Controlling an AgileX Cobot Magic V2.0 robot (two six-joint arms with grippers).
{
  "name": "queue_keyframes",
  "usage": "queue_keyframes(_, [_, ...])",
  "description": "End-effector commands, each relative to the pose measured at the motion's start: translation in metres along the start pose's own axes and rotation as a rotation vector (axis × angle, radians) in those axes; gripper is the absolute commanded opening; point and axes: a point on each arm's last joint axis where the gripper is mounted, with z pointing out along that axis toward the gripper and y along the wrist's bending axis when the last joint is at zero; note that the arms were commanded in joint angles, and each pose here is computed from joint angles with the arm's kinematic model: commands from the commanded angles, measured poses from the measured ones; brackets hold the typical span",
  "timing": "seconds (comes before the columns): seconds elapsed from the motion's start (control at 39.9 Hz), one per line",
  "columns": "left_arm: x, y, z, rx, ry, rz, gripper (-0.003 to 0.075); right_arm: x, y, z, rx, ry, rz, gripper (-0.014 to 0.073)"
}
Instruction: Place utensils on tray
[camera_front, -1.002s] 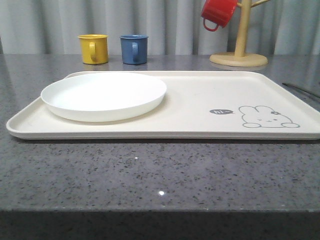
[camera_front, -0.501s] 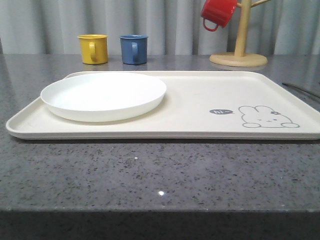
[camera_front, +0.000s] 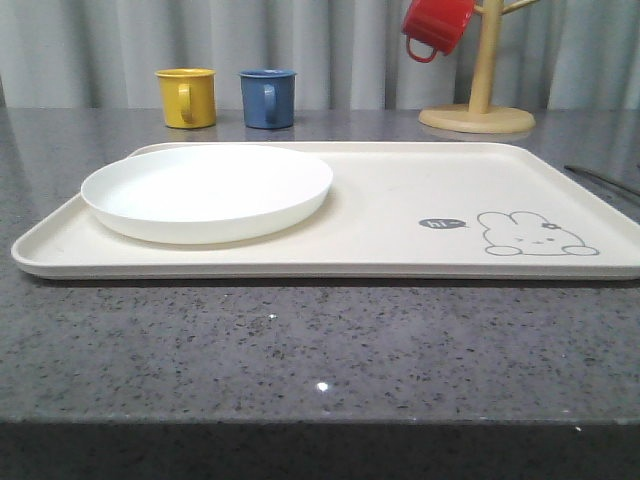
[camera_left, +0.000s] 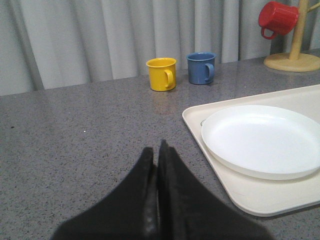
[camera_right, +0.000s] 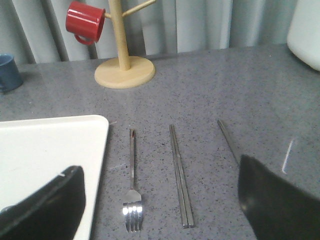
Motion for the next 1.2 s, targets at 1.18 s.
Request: queue_keyframes(1.18, [-0.015, 0.002, -0.002, -0.013, -0.098, -0.019, -0.0018, -0.013, 0.035, 0.245, -0.03, 0.832, -0.113, 0.0399])
